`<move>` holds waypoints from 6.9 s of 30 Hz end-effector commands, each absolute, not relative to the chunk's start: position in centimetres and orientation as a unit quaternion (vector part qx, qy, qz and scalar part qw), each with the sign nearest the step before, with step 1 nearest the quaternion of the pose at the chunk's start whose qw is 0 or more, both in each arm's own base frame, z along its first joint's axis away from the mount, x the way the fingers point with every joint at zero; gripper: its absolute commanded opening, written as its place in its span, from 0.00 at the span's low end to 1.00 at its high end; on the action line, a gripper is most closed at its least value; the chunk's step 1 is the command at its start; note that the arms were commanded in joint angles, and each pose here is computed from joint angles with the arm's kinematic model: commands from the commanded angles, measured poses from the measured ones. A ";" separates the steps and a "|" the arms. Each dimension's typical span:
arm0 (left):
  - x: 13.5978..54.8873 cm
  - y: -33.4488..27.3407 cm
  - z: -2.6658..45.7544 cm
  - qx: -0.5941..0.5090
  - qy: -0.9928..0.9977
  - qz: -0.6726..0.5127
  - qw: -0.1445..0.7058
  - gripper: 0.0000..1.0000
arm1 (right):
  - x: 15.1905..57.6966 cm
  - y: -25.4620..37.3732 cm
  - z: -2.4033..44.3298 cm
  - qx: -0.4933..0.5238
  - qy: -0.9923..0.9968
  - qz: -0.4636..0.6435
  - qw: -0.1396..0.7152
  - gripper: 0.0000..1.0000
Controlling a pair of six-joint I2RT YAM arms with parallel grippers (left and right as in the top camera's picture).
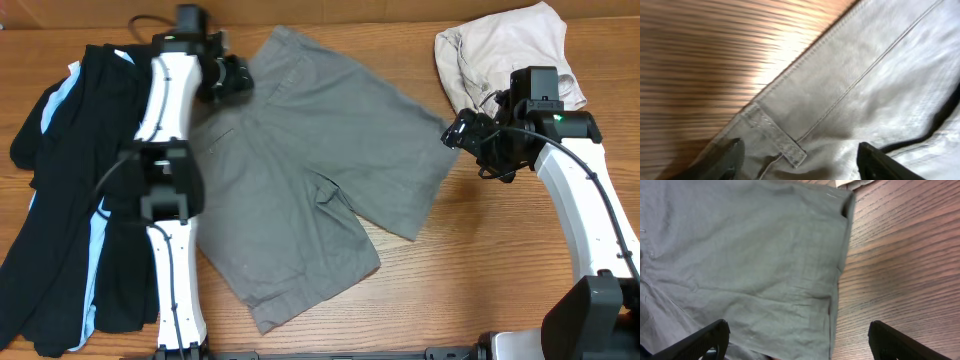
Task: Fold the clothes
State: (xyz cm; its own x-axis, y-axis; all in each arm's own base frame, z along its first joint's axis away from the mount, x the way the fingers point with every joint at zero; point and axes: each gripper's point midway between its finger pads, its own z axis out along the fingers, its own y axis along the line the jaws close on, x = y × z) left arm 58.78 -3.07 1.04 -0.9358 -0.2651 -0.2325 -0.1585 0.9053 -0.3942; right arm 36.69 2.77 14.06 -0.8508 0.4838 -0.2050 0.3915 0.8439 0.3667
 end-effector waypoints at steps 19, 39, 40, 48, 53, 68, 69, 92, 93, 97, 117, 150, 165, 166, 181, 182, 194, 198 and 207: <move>58.0 -4.8 17.0 -0.021 0.938 -0.252 0.237 1.00 | 36.2 3.1 21.1 0.217 0.933 0.181 0.225 0.95; 43.6 -5.3 41.1 0.078 0.904 -0.061 0.417 1.00 | 25.4 10.5 26.4 0.115 0.945 0.220 0.215 0.96; 42.7 -5.2 42.3 0.075 0.898 -0.062 0.430 1.00 | 25.1 10.9 25.9 0.115 0.947 0.215 0.207 0.96; 37.8 -4.5 48.0 0.075 0.863 -0.058 0.496 1.00 | 24.3 12.8 18.6 0.087 0.972 0.157 0.151 0.99; 38.3 -4.6 47.0 0.078 0.873 -0.057 0.479 1.00 | 25.5 14.4 13.3 0.024 0.979 0.151 0.134 0.90; 42.7 -5.0 36.0 0.091 0.943 -0.056 0.315 1.00 | 22.4 19.1 3.2 -0.068 0.988 0.140 -0.022 0.76; 42.8 -5.0 35.7 0.091 0.945 -0.056 0.311 1.00 | 22.1 19.4 3.0 -0.069 0.988 0.139 -0.024 0.77; 43.5 -5.1 34.8 0.090 0.946 -0.057 0.305 1.00 | 19.8 18.0 0.1 -0.004 0.990 0.128 -0.054 0.04; 43.6 -5.1 34.8 0.090 0.946 -0.056 0.305 1.00 | 19.9 17.3 0.1 0.009 0.990 0.124 -0.059 0.04; 43.7 -5.1 34.6 0.090 0.947 -0.056 0.304 1.00 | 20.8 14.6 0.1 0.048 0.990 0.119 -0.067 0.04; 48.8 -5.6 22.2 0.102 0.977 -0.057 0.177 1.00 | 26.5 -1.4 1.5 0.210 0.964 0.164 0.007 0.04; 47.2 -17.7 -0.4 0.320 0.928 -0.190 -0.021 0.99 | 31.9 -3.5 11.7 0.219 0.953 0.199 0.071 0.93; 49.1 -5.7 -3.1 0.065 0.996 -0.024 -0.061 0.92 | 32.5 -1.6 11.8 0.189 0.958 0.203 0.075 0.94; 49.0 -4.8 -3.1 0.049 0.996 -0.024 -0.064 0.91 | 32.7 -1.3 11.8 0.184 0.959 0.204 0.077 0.94; 50.8 -3.0 3.6 0.020 0.998 -0.054 0.001 1.00 | 36.3 1.1 16.3 0.181 0.944 0.225 0.158 1.00; 51.1 -3.3 5.3 0.024 0.998 -0.054 0.020 1.00 | 36.5 1.1 17.5 0.179 0.942 0.226 0.173 1.00; 47.3 -5.9 33.2 0.045 0.945 -0.056 0.318 1.00 | 30.0 3.7 29.6 0.145 0.909 0.243 0.305 1.00; 43.3 -5.4 40.0 0.038 0.918 -0.060 0.390 1.00 | 26.7 5.8 31.1 0.116 0.909 0.250 0.311 1.00; 34.3 -2.6 44.6 -0.013 0.911 -0.023 0.411 1.00 | 20.4 8.7 31.8 0.096 0.913 0.257 0.301 1.00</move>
